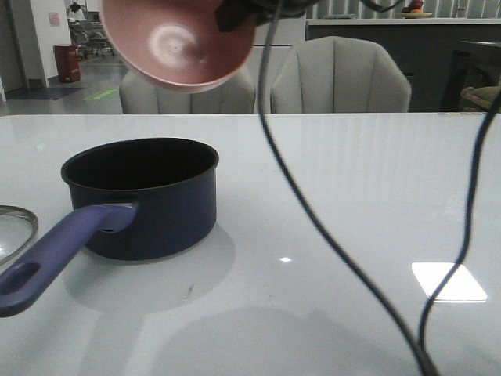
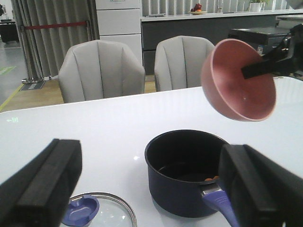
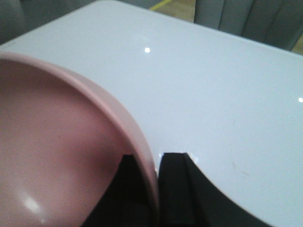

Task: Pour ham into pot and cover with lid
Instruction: 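Carry the empty bowl back and set it down, release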

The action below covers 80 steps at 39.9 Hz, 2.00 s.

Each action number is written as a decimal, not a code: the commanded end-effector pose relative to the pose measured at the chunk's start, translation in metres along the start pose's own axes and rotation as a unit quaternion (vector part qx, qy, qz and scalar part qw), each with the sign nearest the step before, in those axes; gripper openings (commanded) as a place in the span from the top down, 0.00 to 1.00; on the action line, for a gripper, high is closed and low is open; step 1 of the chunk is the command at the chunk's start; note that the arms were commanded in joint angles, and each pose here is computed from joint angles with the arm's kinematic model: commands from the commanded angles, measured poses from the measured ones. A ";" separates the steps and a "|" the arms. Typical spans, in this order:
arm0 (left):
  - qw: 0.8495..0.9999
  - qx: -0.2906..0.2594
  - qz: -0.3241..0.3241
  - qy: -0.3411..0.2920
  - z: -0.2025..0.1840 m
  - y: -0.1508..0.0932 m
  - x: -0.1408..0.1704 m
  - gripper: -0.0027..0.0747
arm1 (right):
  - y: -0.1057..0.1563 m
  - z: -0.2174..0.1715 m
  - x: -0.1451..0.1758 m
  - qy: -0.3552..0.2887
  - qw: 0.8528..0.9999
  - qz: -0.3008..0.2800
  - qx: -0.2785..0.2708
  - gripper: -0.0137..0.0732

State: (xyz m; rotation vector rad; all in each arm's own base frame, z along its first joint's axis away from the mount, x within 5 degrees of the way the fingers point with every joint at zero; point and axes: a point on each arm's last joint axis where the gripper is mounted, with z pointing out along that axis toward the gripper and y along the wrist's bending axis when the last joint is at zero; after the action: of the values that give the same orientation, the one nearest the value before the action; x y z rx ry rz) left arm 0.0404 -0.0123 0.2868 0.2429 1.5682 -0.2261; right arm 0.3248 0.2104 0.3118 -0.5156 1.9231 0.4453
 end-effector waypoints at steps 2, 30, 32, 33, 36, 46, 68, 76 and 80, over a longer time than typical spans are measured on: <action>0.999 0.005 -0.002 -0.047 -0.002 0.000 -0.015 0.17 | -0.035 -0.032 -0.025 -0.004 0.999 0.016 0.029 0.69; 0.999 0.005 -0.002 -0.047 -0.002 0.000 -0.015 0.17 | -0.164 -0.018 0.072 0.275 0.944 0.156 0.096 0.69; 0.999 0.005 -0.002 -0.047 -0.002 0.000 -0.015 0.17 | -0.166 -0.014 0.077 0.281 0.942 0.158 0.096 0.68; 0.999 0.005 -0.002 -0.047 -0.002 0.000 -0.015 0.17 | -0.167 -0.012 0.080 0.286 0.940 0.160 0.095 0.67; 0.999 0.005 -0.002 -0.047 -0.002 0.000 -0.015 0.17 | -0.168 -0.007 0.087 0.296 0.936 0.163 0.094 0.62; 0.999 0.005 -0.002 -0.047 -0.002 0.000 -0.015 0.17 | -0.172 0.001 0.097 0.303 0.933 0.166 0.096 0.31; 0.999 0.005 -0.002 -0.047 -0.002 0.000 -0.015 0.17 | -0.128 -0.107 -0.001 0.114 0.983 0.082 0.117 0.26; 0.999 0.005 -0.002 -0.047 -0.002 0.000 -0.015 0.17 | -0.093 -0.159 -0.004 0.012 0.990 0.056 0.130 0.26; 0.999 0.005 -0.002 -0.047 -0.002 0.000 -0.015 0.17 | -0.074 -0.179 0.004 -0.038 0.990 0.039 0.129 0.26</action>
State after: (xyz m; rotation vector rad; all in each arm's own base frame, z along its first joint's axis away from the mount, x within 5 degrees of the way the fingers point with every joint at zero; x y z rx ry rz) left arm 0.0404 -0.0123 0.2868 0.2429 1.5682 -0.2261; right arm 0.2489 0.0535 0.3491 -0.2787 2.0864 0.2626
